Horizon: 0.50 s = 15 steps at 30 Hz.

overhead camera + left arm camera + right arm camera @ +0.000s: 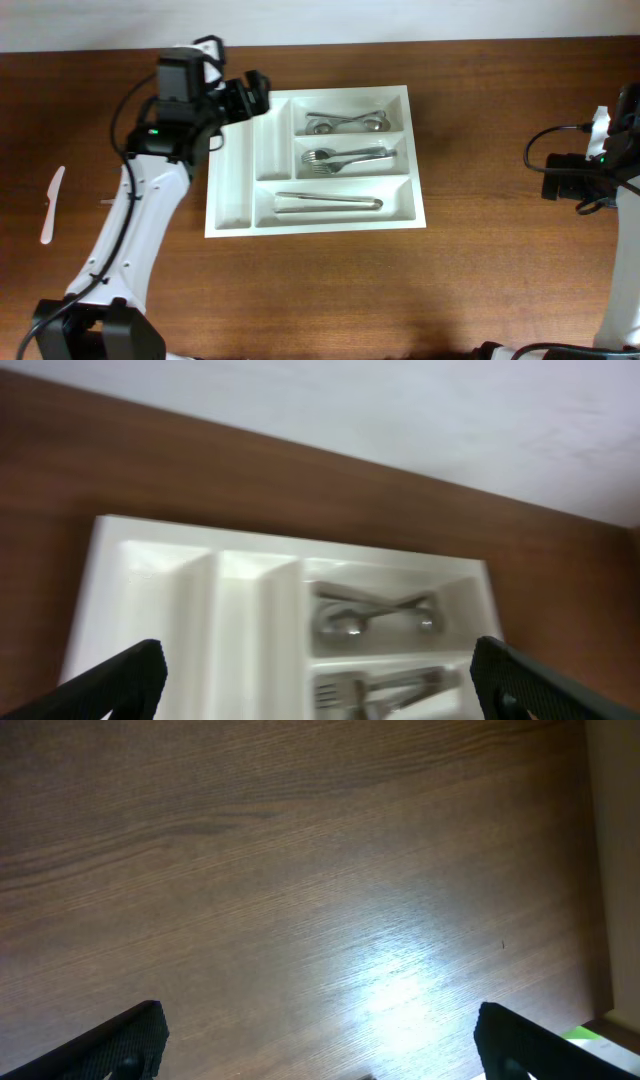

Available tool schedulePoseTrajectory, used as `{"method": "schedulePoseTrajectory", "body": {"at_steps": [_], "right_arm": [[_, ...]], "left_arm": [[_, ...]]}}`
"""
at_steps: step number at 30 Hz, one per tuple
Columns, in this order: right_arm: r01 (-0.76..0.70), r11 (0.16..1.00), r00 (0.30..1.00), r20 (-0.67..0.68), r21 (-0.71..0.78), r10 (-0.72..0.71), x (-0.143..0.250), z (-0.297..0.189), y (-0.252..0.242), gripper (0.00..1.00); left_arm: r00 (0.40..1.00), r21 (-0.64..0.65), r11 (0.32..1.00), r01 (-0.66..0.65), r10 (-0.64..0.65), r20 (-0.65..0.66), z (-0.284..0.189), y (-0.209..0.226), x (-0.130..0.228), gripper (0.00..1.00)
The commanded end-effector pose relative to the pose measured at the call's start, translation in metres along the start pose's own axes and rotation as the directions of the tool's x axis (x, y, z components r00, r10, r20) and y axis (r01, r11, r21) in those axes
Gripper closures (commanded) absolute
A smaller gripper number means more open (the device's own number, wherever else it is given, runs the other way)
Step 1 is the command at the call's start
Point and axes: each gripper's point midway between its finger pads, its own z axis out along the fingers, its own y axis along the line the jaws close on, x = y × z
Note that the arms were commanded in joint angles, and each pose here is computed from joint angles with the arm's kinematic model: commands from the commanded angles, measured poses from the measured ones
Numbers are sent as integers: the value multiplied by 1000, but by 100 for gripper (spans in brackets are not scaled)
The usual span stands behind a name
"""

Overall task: Pack container
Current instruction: 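Raise the left gripper and move it back over the spoons left of the tray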

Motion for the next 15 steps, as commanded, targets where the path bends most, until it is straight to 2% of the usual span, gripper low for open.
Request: {"method": "schedulePoseTrajectory", "body": {"at_steps": [1, 7, 9, 10, 11, 15], "right_arm": [[-17, 1000, 1000, 17, 20, 17, 1, -6, -5, 1], [-17, 1000, 1000, 17, 20, 17, 1, -6, -5, 1], [-17, 1000, 1000, 17, 20, 17, 1, -6, -5, 1], [-17, 1000, 1000, 17, 20, 17, 1, -6, -5, 1], [-17, 1000, 1000, 17, 20, 17, 1, -6, -5, 1], [-17, 1000, 1000, 17, 20, 17, 1, -6, -5, 1]], "left_arm": [[999, -23, 999, -42, 42, -7, -12, 9, -3, 1], [991, -286, 958, -35, -4, -135, -23, 61, 32, 1], [977, -313, 949, -40, -28, -209, -28, 68, 51, 1], [970, -310, 950, -39, -38, -240, -30, 68, 59, 7], [956, -310, 950, -38, -55, -287, -34, 68, 71, 8], [944, -316, 948, -40, -68, -323, -37, 69, 80, 6]]}}
